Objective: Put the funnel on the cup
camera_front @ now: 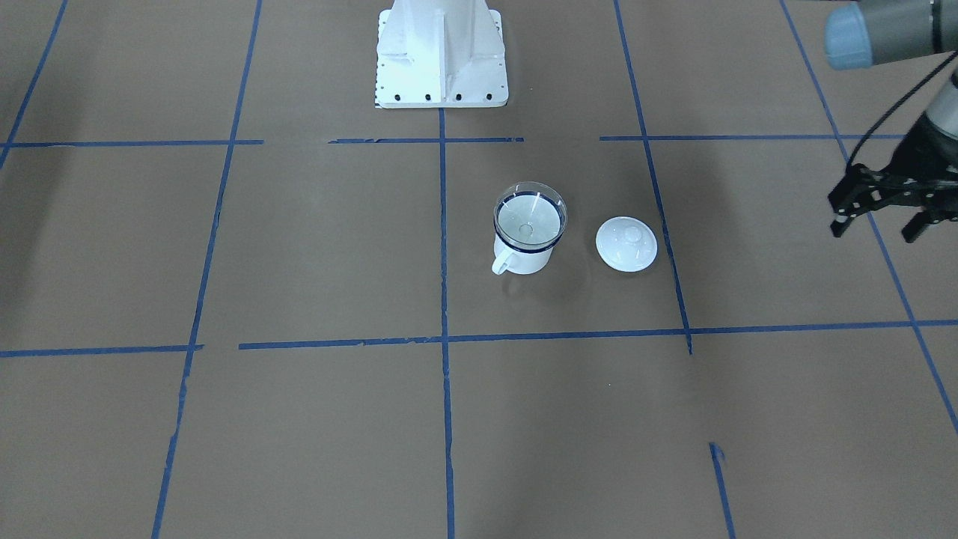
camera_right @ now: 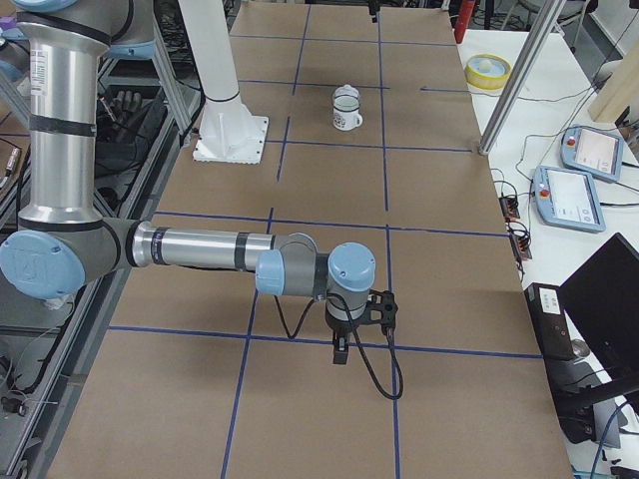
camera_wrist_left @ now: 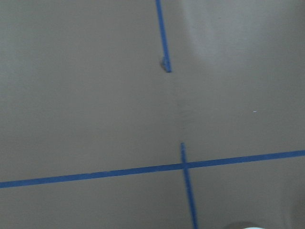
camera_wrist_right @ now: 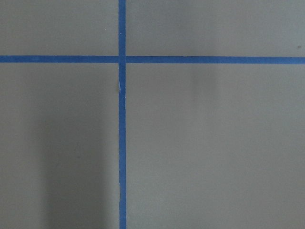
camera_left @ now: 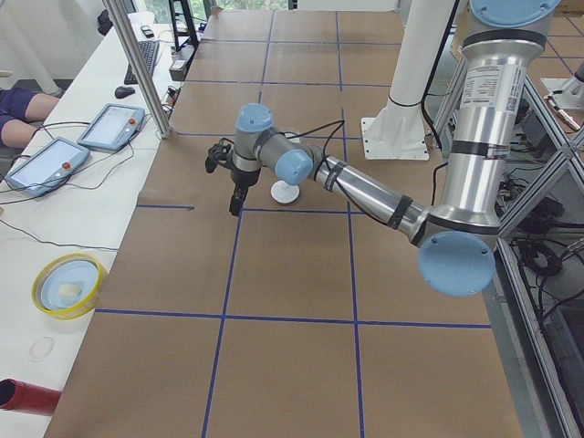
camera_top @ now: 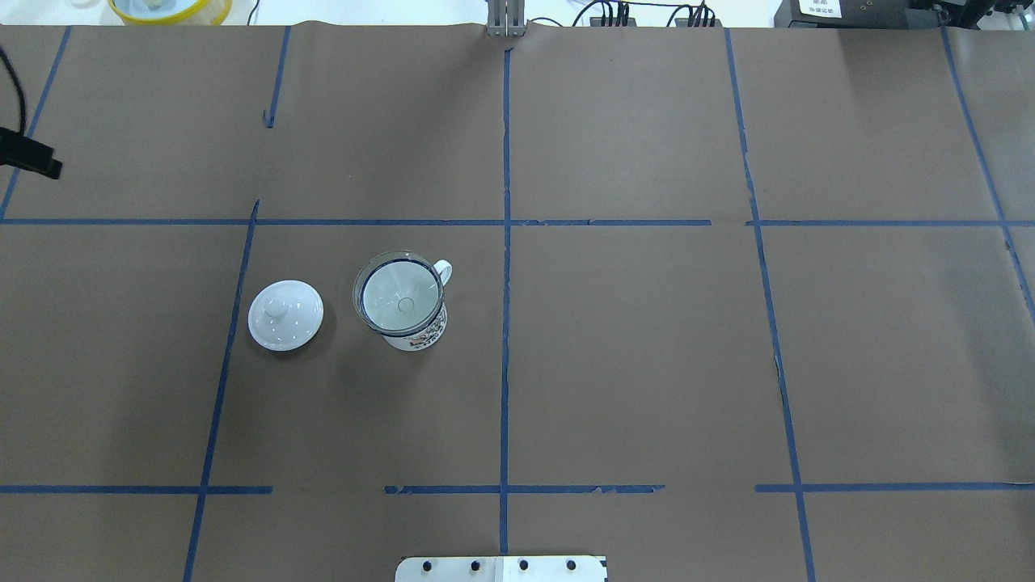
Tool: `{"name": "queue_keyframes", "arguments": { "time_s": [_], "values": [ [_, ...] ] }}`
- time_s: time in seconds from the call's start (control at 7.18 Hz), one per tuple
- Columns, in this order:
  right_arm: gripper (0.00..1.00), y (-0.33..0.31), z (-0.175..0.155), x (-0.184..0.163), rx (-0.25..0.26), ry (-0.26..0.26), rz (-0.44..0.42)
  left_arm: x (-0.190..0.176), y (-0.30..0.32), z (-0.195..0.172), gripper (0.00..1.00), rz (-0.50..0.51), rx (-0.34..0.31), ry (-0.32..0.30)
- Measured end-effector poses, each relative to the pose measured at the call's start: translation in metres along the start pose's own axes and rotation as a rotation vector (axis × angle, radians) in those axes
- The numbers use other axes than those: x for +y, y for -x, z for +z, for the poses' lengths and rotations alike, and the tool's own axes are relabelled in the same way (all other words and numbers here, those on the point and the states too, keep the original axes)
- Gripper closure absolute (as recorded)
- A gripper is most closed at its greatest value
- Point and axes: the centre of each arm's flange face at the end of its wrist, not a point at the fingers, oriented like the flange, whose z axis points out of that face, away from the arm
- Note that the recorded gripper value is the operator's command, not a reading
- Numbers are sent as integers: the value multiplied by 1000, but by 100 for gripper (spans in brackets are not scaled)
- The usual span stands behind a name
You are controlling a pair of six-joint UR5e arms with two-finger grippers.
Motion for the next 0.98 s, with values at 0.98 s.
{"name": "queue_keyframes", "arguments": {
  "time_s": [0.98],
  "values": [
    [0,0,0,0,0,0,0,117,198,22,0,-95,21,149]
  ]
}}
